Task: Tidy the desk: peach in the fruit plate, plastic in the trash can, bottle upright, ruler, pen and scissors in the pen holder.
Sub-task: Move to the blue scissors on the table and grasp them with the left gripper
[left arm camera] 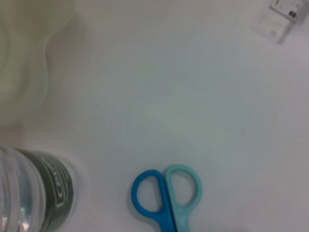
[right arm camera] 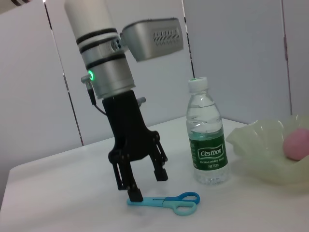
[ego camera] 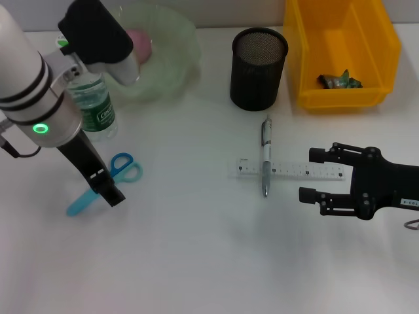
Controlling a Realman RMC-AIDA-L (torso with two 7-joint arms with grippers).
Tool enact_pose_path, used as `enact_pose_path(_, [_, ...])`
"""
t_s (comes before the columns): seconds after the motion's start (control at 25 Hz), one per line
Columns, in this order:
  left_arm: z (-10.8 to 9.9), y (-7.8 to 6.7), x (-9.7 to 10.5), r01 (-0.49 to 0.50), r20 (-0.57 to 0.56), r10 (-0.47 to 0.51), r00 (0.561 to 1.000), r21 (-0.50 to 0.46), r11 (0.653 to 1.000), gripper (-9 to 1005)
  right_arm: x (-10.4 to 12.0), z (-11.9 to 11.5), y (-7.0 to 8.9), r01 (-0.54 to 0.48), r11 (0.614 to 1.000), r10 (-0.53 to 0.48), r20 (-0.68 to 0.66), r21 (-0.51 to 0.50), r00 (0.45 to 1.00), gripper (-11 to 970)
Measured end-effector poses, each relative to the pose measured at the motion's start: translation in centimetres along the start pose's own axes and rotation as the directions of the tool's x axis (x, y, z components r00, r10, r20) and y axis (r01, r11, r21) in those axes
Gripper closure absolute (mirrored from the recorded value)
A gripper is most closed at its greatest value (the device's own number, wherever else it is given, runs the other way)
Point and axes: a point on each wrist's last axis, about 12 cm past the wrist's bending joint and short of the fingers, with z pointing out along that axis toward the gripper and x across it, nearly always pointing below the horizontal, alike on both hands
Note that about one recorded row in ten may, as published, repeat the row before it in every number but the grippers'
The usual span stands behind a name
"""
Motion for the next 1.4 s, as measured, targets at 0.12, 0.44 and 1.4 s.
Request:
enact_pose_path(0.12, [0.8, 0.3, 0.1, 0.01, -0.01, -0.01, 1.0, -0.008, 1.0, 213, 0.0, 0.1, 0.0, -0.002, 1.0, 0.002, 0.001, -0.001, 1.0, 149])
enact_pose_path(0.44, [1.6, 1.1, 0.3, 0.03, -0.005, -0.03, 1.0, -0.039, 0.999, 247, 0.0, 0.1, 0.1, -0.003, 1.0, 0.003, 0.003, -0.002, 1.0, 149])
enact_pose_path(1.4, [2.4, 1.5, 0.2, 0.028, 0.001, -0.028, 1.0, -0.052, 0.998, 503, 0.0, 0.1, 0.1, -0.004, 1.0, 0.004, 0.004, -0.002, 1.0, 149])
